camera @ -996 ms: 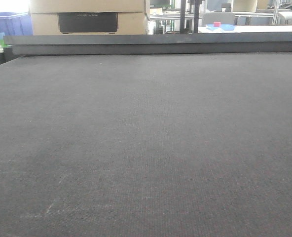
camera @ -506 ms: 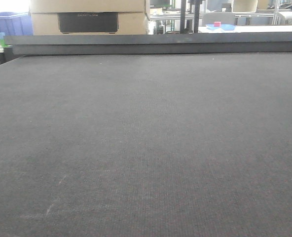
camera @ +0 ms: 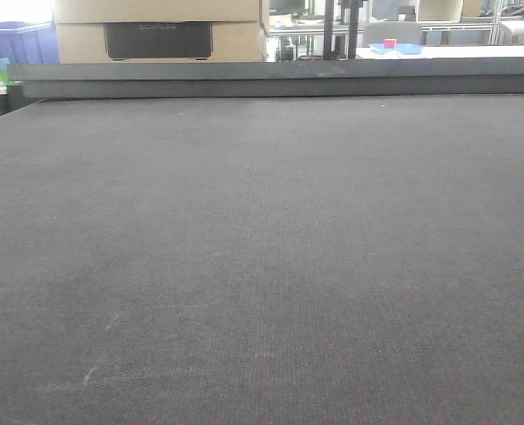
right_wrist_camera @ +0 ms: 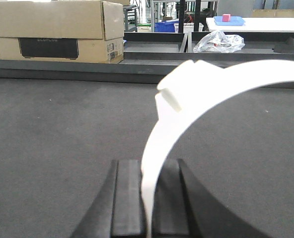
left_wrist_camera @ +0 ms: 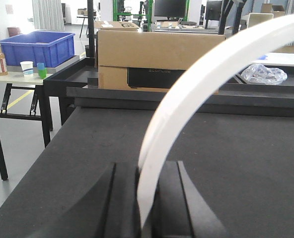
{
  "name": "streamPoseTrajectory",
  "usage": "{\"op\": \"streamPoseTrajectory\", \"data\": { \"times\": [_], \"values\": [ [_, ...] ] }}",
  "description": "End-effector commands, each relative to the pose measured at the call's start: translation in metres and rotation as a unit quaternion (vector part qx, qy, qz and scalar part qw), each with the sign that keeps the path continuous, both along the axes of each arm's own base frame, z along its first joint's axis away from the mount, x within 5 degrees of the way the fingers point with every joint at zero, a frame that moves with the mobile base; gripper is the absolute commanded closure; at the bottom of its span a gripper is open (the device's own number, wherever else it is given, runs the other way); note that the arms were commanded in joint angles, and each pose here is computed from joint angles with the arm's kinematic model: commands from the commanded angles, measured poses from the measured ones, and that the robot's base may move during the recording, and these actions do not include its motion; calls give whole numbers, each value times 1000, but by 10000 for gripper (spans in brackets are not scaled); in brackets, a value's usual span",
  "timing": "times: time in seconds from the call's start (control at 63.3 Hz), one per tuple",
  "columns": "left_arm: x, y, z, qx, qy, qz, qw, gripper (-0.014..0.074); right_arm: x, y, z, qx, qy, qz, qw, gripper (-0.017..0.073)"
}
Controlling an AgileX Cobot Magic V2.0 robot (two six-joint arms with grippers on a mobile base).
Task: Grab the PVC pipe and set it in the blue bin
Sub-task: 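Lift both held white pipe pieces off the table, then drive the base away from the table toward the shelf of blue bins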
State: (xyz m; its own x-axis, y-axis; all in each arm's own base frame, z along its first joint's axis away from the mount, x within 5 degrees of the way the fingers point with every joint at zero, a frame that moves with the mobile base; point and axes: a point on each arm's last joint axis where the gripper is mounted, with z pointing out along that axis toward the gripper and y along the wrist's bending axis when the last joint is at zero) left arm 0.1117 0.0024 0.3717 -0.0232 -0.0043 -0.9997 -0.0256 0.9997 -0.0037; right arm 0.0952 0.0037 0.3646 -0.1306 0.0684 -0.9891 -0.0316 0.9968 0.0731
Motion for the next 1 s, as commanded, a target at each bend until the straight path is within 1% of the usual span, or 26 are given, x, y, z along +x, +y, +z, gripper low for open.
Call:
{"op": "streamPoseTrajectory", "data": {
  "times": [0.0,0.98],
  "values": [
    [-2,0,5,-3,-20,-1,1000,704,-1,0,4,-8,-18,-2,1000,728],
    [-2,0,5,-3,-20,-1,1000,704,-1,0,4,-8,-18,-2,1000,728]
  ]
}}
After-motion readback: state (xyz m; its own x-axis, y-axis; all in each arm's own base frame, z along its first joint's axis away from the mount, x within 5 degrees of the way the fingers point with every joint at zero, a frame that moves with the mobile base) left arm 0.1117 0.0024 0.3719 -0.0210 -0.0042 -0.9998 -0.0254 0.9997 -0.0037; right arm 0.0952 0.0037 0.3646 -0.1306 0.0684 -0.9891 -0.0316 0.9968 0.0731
